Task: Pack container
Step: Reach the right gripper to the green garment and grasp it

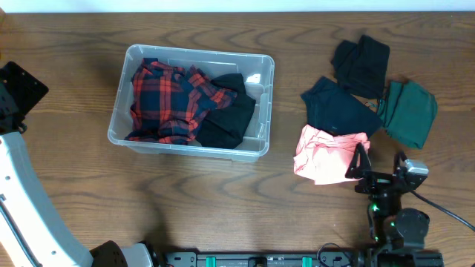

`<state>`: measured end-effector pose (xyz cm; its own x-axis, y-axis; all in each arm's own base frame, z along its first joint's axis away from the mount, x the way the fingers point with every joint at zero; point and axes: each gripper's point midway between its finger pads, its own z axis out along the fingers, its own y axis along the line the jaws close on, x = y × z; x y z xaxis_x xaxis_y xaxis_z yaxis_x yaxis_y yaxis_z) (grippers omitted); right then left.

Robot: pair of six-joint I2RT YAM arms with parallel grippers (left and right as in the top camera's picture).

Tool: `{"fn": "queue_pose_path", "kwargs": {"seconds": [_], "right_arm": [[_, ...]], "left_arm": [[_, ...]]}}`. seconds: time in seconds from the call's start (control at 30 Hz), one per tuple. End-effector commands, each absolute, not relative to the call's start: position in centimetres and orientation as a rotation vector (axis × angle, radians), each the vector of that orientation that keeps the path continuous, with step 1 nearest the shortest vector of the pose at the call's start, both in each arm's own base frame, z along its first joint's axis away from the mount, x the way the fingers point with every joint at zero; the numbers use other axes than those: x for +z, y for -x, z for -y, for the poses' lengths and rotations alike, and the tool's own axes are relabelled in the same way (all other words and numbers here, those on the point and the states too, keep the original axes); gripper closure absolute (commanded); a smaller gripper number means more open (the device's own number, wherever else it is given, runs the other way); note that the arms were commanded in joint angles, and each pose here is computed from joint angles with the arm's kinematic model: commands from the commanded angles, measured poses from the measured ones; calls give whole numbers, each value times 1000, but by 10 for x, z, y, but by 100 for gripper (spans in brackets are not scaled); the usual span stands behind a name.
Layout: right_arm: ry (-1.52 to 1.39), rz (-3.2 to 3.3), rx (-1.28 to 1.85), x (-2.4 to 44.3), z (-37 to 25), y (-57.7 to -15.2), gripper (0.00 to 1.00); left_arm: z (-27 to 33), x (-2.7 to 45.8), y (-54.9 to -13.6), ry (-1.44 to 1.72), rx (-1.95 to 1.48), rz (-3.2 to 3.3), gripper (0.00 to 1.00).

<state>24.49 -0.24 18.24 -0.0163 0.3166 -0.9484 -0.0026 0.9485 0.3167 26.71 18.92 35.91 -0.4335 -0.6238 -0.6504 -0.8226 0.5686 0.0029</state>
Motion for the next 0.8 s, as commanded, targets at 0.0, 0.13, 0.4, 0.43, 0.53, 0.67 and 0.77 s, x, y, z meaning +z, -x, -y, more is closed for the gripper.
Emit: {"fn": "queue_pose_path", "kwargs": {"seconds": [0.0,0.13,0.4,0.43,0.53,0.67,0.77], "right_arm": [[-181,-1532,403,205,-19,-241,1],[-219,-1540,371,236,-12,-238,1],[-342,-1908,201,253,11,-267,1],[-366,-1963,177,257,14,-274,1],[-325,-2101,116,273,17,-301,1],[-233,-2229,235,292,-3,-345,1],[-277,-2365,197,261,4,-362,1]], "left_arm": [[-194,361,-265,1166,459,-2186,2],[-194,361,-265,1166,459,-2186,2],[-194,361,-265,1166,459,-2186,2],[-194,361,-265,1166,459,-2186,2],[-194,361,-265,1166,459,-2186,2],[-194,361,-265,1166,459,-2186,2],[-194,361,-265,1166,459,-2186,2]]}}
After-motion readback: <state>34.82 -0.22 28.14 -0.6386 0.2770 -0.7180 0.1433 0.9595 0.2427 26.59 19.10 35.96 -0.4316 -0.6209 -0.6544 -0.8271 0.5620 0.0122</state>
